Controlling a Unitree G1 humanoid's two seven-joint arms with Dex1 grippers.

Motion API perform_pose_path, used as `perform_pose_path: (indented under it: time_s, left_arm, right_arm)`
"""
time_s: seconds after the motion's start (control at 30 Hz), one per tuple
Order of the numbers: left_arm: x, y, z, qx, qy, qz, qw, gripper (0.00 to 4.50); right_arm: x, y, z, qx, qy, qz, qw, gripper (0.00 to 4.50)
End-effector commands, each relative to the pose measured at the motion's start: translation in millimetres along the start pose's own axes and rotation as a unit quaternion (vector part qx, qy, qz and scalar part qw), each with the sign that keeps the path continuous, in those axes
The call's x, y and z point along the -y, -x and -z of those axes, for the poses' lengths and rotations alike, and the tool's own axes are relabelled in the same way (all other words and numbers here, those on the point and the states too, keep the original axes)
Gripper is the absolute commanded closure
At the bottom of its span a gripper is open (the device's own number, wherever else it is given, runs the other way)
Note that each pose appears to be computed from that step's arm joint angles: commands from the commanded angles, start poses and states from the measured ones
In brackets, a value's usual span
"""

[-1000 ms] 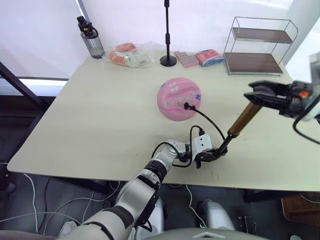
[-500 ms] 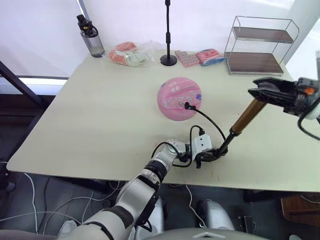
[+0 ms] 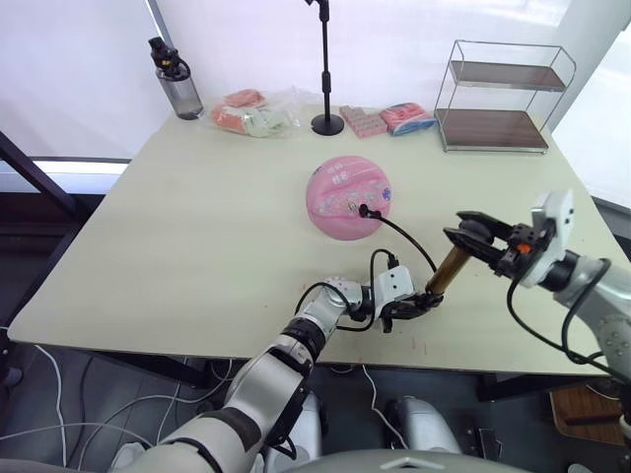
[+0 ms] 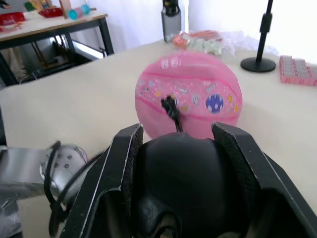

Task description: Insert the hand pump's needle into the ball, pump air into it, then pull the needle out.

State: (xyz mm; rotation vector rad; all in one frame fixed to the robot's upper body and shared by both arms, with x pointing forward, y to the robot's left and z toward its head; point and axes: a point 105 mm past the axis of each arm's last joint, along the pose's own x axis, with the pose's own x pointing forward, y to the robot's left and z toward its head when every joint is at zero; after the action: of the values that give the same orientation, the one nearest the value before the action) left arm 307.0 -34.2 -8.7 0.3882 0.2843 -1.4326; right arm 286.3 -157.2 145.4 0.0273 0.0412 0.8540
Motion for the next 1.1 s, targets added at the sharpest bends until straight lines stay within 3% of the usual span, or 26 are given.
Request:
perform_pose_path:
  time_s: [0.03, 0.13, 0.23, 0.37, 0.47, 0.6, 0.9, 1.1]
  left_arm:
    - [30.6, 4.5, 56.5, -0.094, 0.061, 0.042, 0.993, 3.47]
    - [30.6, 4.1, 56.1, -0.093, 0.06, 0.042, 0.993, 3.47]
    - [30.3, 4.5, 56.5, -0.094, 0.061, 0.041, 0.993, 3.47]
    - [31.3, 4.4, 57.3, -0.094, 0.062, 0.042, 0.993, 3.47]
    - [31.8, 4.1, 57.1, -0.093, 0.063, 0.043, 0.993, 3.47]
    - [32.7, 3.7, 57.4, -0.092, 0.064, 0.043, 0.993, 3.47]
    - [34.2, 3.6, 57.9, -0.091, 0.064, 0.046, 0.993, 3.47]
    - [34.4, 4.4, 59.4, -0.099, 0.052, 0.049, 0.992, 3.47]
  right_arm:
    - [3.4, 6.0, 50.4, -0.069, -0.038, 0.023, 0.997, 2.71]
    - [3.2, 7.3, 60.5, -0.074, -0.036, 0.029, 0.996, 2.71]
    - [2.1, 4.8, 51.6, -0.057, -0.031, 0.025, 0.998, 2.71]
    - [4.5, 3.6, 17.7, -0.023, -0.004, 0.014, 1.0, 2.71]
    - [7.8, 5.4, -31.4, 0.017, 0.031, 0.0, 0.999, 2.71]
    - [4.5, 10.9, -69.8, 0.04, 0.048, -0.019, 0.998, 2.71]
    - [2.0, 28.8, -140.8, 0.069, 0.085, -0.027, 0.994, 2.71]
    - [-0.5, 38.0, -171.3, 0.084, 0.079, -0.021, 0.993, 2.71]
